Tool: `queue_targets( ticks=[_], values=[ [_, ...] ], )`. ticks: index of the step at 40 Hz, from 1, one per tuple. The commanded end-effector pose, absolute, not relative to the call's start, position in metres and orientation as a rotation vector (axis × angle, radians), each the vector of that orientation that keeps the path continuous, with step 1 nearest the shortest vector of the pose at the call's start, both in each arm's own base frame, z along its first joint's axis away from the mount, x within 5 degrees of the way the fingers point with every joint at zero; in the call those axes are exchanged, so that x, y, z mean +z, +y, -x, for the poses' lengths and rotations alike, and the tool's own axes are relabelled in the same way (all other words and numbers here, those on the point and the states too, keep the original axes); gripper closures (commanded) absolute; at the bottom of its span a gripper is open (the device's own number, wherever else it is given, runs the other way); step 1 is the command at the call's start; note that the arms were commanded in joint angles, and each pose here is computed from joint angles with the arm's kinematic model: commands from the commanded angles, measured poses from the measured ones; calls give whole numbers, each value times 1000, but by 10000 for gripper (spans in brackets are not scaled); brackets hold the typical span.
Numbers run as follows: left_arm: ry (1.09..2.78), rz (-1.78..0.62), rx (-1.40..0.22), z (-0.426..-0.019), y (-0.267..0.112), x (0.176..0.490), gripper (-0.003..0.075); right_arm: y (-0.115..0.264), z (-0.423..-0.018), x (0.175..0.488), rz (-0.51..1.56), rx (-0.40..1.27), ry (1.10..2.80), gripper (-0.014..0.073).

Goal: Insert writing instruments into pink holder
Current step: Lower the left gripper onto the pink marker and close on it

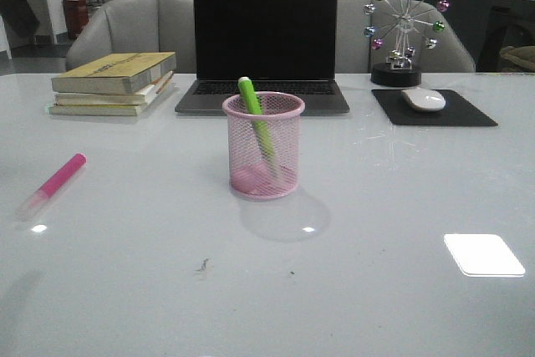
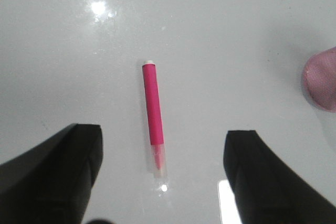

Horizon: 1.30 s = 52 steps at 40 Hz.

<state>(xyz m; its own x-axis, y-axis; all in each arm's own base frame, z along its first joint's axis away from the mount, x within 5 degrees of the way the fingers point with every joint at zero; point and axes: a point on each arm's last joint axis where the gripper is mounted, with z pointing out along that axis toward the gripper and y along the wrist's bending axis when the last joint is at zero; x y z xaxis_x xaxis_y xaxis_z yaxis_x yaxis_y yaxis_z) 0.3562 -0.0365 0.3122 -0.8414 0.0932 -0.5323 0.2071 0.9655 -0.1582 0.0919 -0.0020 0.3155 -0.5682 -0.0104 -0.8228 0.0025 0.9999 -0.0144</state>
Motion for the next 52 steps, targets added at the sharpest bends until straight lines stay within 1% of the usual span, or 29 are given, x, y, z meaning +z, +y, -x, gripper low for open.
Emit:
queue_targets(
  ticks=[1,8,20,32,42,52],
  values=[
    [2546,-191,-326,-379,-42,321,180,-4,-95,329,-3,-37,2087,180],
    [2640,-204,-347,-410,-45,292,180,-4,-95,329,-3,-37,2087,180],
    [2754,-194,-363,-427,-47,245,180,-4,-95,329,-3,-37,2087,180],
    [2737,-180,-340,-436,-46,232,180,-4,-95,330,-3,-39,2078,180],
    [2789,-175,-346,-440,-47,210,182,-4,-95,330,-3,-40,2076,180],
    [2781,-171,-338,-443,-46,206,228,-4,-95,330,-3,-40,2075,180]
  ],
)
